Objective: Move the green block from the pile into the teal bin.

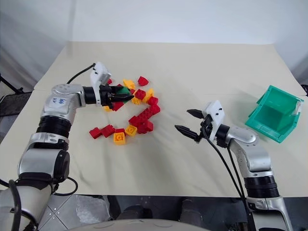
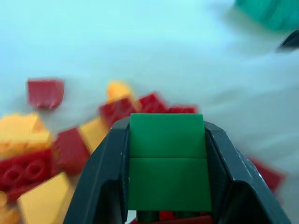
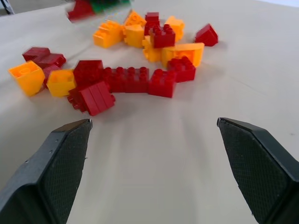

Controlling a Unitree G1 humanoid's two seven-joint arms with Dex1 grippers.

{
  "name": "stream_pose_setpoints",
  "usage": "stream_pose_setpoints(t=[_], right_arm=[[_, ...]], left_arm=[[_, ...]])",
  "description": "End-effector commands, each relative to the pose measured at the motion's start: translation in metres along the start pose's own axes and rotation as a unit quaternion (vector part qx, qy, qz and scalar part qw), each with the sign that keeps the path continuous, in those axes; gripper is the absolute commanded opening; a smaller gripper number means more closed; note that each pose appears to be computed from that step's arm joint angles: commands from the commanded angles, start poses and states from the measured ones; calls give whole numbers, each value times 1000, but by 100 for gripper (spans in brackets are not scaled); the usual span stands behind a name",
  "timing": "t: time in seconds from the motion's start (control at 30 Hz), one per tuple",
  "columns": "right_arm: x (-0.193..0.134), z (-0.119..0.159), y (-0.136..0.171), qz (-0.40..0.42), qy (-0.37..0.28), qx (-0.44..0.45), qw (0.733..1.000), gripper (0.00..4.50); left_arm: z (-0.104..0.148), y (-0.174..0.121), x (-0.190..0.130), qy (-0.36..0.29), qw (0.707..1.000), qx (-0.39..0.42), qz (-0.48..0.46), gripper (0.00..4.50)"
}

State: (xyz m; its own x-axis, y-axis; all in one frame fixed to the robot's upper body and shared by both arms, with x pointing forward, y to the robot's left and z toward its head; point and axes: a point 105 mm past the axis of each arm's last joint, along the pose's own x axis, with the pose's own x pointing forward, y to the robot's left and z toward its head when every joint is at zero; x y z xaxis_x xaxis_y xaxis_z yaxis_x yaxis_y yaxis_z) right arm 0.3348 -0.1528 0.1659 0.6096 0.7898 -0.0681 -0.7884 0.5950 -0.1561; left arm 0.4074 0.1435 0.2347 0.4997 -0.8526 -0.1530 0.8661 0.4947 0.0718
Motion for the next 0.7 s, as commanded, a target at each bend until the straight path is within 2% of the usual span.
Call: stream_pose_setpoints(t=[0.03, 0.23, 0.27, 0.37, 0.43, 0.5, 0.53, 0.7], right_arm=[[-10, 14, -3, -6, -19, -17, 1000, 450], [-12, 14, -5, -12, -18, -18, 1000, 450], [-12, 14, -5, -12, -18, -18, 1000, 450], [-12, 14, -4, -14, -19, -17, 1000, 450], [-12, 13, -4, -15, -19, -16, 1000, 450], [-12, 13, -4, -15, -19, -15, 1000, 450], [-12, 13, -4, -15, -19, -15, 1000, 450], [-10, 13, -4, -15, -19, -14, 1000, 450]], left_arm=[[17, -10, -11, -24, 1000, 2, -16, 153], [13, -12, -13, -10, 1000, -3, -8, 153], [6, -14, -13, 5, 1000, 4, -9, 153], [-40, -14, -17, 90, 996, 24, 3, 153], [-51, -17, -18, 101, 995, 15, -3, 153], [-58, -20, -19, 111, 994, 17, -6, 225], [-61, -20, -19, 115, 993, 19, -6, 241], [-83, -19, -22, 144, 989, 18, 6, 393]])
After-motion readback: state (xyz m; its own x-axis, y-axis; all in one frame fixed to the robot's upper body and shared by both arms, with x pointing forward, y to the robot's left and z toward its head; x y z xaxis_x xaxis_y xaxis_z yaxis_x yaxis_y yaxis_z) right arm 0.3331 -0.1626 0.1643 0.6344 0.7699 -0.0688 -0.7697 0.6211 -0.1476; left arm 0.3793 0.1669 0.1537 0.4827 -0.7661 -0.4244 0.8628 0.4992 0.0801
